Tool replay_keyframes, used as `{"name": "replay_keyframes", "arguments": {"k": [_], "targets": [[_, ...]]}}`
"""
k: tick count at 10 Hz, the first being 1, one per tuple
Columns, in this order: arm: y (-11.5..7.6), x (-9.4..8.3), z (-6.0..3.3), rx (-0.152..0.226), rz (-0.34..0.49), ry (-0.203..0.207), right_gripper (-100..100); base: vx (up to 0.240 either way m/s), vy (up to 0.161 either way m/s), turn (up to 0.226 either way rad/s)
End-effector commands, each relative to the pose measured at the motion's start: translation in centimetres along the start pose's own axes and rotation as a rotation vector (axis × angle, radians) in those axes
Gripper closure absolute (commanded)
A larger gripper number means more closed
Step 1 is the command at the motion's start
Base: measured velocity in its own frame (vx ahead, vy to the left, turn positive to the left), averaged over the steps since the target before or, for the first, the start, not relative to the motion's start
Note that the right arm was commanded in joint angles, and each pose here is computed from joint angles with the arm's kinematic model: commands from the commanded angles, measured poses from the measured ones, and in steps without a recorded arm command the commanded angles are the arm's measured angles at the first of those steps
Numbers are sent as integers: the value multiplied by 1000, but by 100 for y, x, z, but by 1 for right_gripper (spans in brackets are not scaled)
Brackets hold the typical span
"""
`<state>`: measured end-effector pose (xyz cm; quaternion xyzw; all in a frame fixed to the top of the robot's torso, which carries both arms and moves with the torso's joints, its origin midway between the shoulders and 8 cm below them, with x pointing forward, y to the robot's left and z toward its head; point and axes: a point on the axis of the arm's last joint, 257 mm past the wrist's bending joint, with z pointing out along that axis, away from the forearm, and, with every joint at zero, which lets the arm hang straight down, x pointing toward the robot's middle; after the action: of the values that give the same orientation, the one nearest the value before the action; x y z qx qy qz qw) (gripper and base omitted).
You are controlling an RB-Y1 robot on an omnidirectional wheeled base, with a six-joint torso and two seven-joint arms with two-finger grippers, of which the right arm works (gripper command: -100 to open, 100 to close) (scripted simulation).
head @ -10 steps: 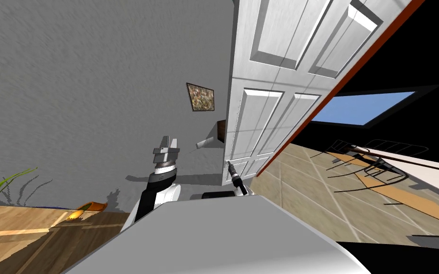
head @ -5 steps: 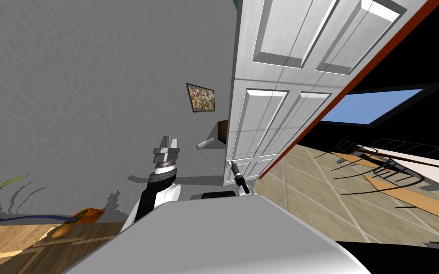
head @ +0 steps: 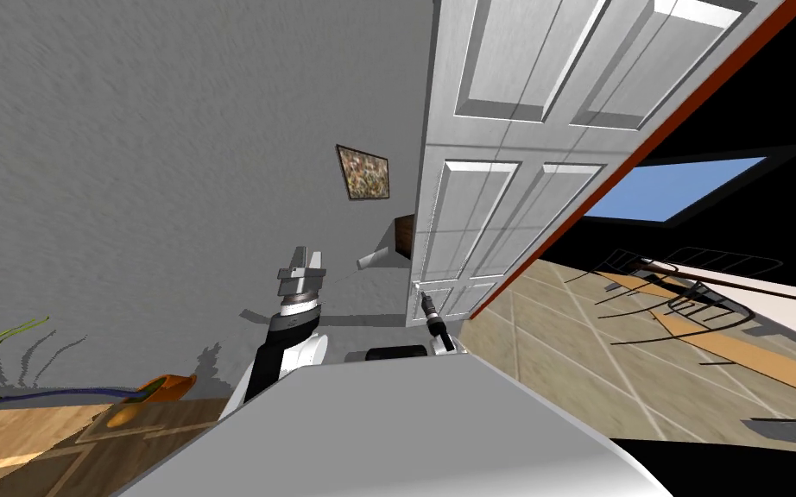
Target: Push the door open
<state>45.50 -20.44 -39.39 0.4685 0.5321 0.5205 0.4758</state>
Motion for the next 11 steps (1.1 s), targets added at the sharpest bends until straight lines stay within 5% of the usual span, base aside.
{"name": "replay_keyframes", "arguments": {"k": [1,5,11], "targets": [[5,18,0,-1,5,0,-100,-213,54,-46],[22,56,5,-4,15,-1,-100,-215,42,-42],[22,-22,-26,-14,11,-20,-100,226,24,30]]}}
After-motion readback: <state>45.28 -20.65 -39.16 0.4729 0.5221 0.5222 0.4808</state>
